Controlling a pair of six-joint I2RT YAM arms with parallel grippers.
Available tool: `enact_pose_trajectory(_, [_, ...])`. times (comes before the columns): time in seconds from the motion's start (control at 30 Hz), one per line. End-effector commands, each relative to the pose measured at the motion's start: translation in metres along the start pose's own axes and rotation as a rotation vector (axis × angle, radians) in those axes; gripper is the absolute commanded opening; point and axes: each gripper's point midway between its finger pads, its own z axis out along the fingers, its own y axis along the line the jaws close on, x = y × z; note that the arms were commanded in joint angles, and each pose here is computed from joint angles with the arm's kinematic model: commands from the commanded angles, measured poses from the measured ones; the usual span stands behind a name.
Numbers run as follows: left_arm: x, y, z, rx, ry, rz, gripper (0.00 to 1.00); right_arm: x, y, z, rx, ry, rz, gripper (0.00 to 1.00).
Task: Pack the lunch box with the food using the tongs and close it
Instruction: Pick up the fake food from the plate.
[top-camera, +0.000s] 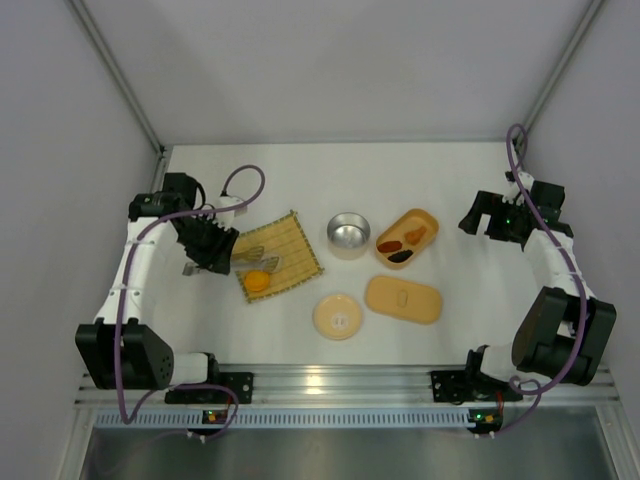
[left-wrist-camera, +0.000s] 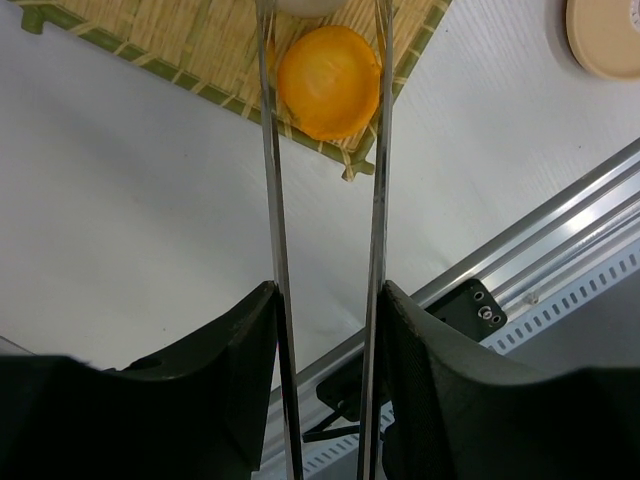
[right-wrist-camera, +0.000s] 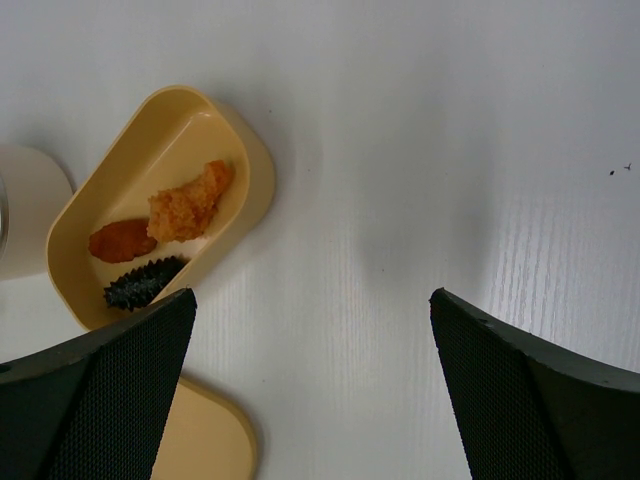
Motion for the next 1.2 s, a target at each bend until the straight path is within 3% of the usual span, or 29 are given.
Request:
enact_pose_trajectory(0.0, [-0.003,0.000,-0.003,-0.013,-0.031,0.044,0.49,-0.024,0.001,-0.007,-0.009,-0.060,-0.015,0.99])
enact_pose_trajectory(0.4, [-0.016,0.017,0.006,-0.064,-0.059,0.023,0.50,-0.024,0.000,-0.006,-0.006,-0.059,-0.016,0.99])
enact_pose_trajectory(0.8, [-0.006,0.004,0.017,0.034,-0.020,0.024,0.49,-0.024,0.000,-0.006,-0.006,-0.059,-0.017,0.99])
enact_pose_trajectory(0.9, [-0.004,0.003,0.019,0.036,-0.014,0.021,0.46,-0.023,0.000,-0.005,-0.008,-0.055,-0.014,0.99])
enact_pose_trajectory(1.17, [-0.011,0.002,0.017,0.050,-0.034,0.019,0.23,-0.024,0.000,-0.005,-0.008,-0.055,-0.012,1.00])
